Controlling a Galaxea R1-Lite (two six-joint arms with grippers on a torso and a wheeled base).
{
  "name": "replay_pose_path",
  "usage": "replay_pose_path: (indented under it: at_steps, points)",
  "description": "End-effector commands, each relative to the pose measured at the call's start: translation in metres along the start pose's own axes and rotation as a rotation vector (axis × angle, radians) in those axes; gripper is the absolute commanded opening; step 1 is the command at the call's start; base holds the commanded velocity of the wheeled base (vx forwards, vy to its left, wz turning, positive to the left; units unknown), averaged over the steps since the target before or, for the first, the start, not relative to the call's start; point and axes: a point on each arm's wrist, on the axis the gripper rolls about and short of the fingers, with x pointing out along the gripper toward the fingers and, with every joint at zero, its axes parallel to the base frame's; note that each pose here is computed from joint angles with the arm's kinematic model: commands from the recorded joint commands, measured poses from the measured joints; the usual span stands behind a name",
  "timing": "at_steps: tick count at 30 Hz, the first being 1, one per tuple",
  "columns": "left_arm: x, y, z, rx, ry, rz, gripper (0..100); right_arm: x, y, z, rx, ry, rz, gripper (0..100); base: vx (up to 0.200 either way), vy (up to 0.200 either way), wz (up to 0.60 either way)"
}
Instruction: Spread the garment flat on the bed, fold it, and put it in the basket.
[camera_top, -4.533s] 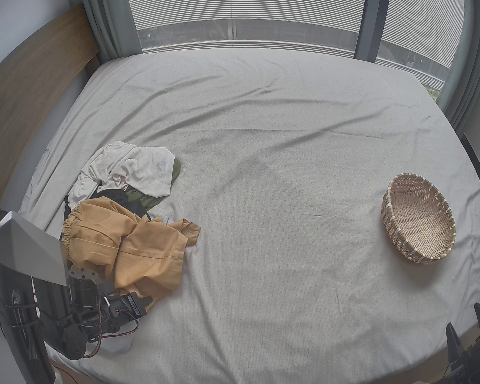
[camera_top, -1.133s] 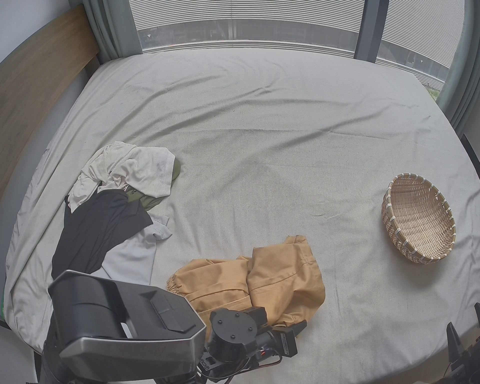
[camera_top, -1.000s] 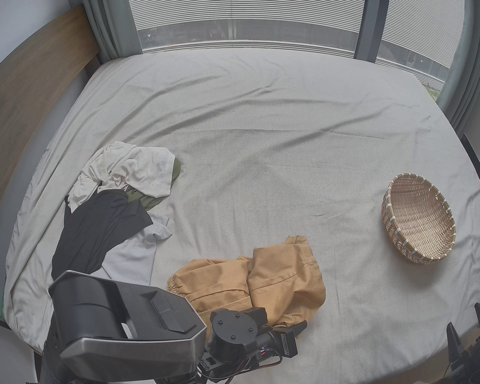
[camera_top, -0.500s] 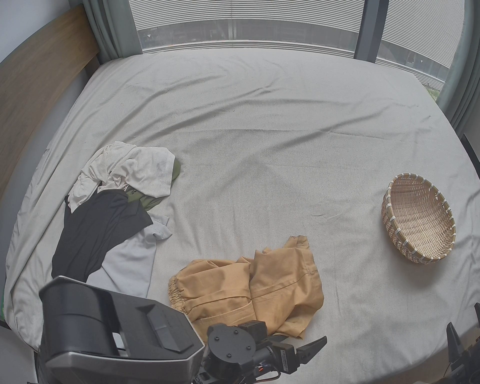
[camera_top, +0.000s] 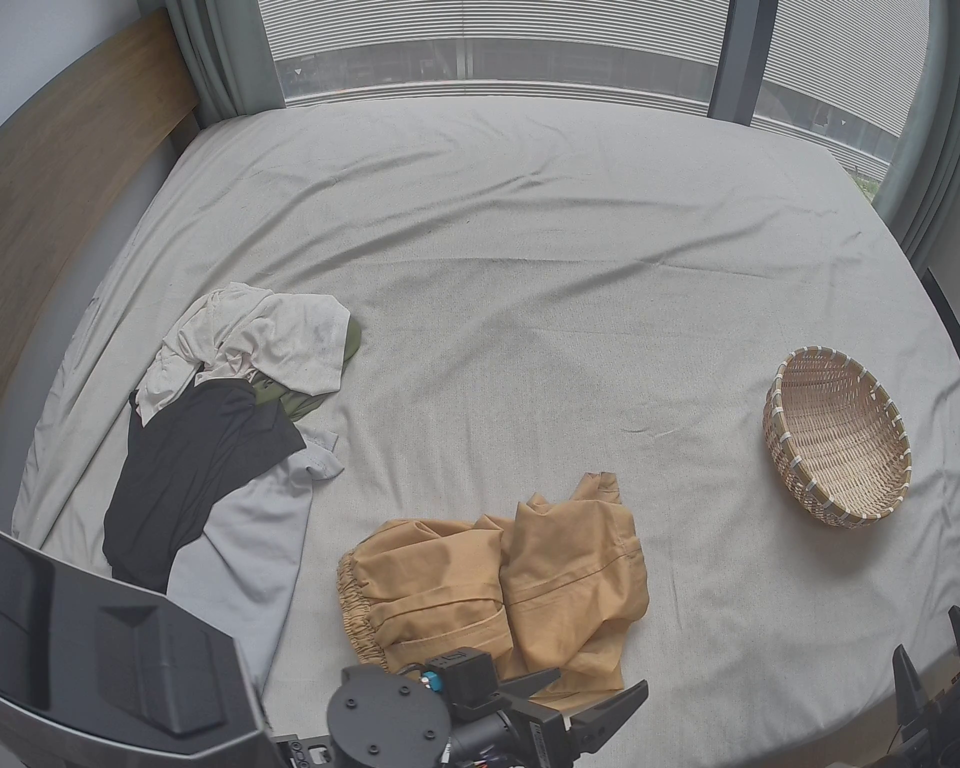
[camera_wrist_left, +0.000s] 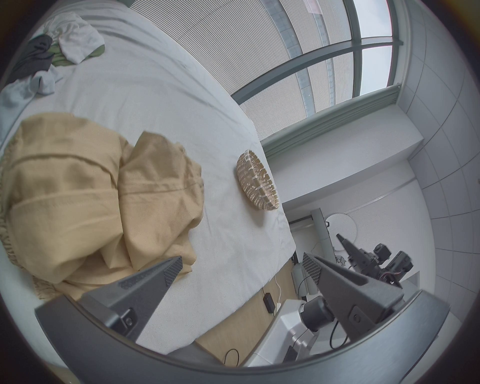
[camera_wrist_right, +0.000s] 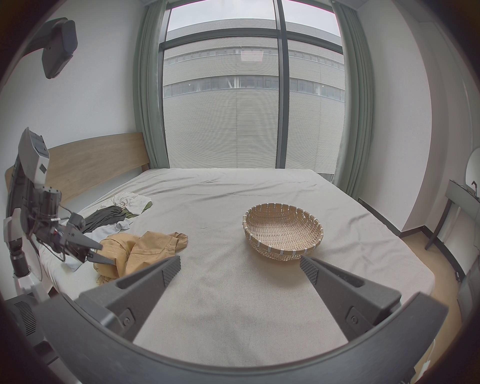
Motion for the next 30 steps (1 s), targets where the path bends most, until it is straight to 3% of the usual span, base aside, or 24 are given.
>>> replay_pose_path:
  at_steps: [1, 9, 15, 21, 23, 25, 27, 30]
  points:
    - [-0.025, -0.017, 0.02, -0.005, -0.073, -0.059, 100, 0.0, 0.0, -0.005, -0.001, 0.002, 0.001, 100, 0.0, 0.0, 0.0]
    - [-0.049, -0.026, 0.037, -0.016, -0.161, -0.076, 100, 0.0, 0.0, -0.005, 0.0, 0.003, 0.001, 100, 0.0, 0.0, 0.0]
    - [-0.071, -0.014, 0.053, 0.015, -0.262, 0.018, 100, 0.0, 0.0, -0.005, -0.004, 0.002, 0.001, 100, 0.0, 0.0, 0.0]
    - [-0.091, 0.013, 0.058, 0.04, -0.306, 0.181, 100, 0.0, 0.0, -0.005, -0.002, -0.001, 0.005, 100, 0.0, 0.0, 0.0]
    - [-0.102, 0.03, 0.058, 0.061, -0.313, 0.284, 100, -0.003, 0.0, 0.014, -0.001, -0.096, 0.007, 100, 0.0, 0.0, 0.0]
    - [-0.106, 0.036, 0.063, 0.059, -0.341, 0.328, 100, -0.011, -0.001, 0.06, -0.004, -0.219, 0.006, 100, 0.0, 0.0, 0.0]
    - [-0.111, 0.039, 0.069, 0.05, -0.376, 0.344, 100, -0.005, -0.002, 0.092, -0.005, -0.21, 0.014, 100, 0.0, 0.0, 0.0]
    - [-0.114, 0.039, 0.071, 0.048, -0.392, 0.349, 100, 0.001, -0.003, 0.107, -0.002, -0.194, 0.033, 100, 0.0, 0.0, 0.0]
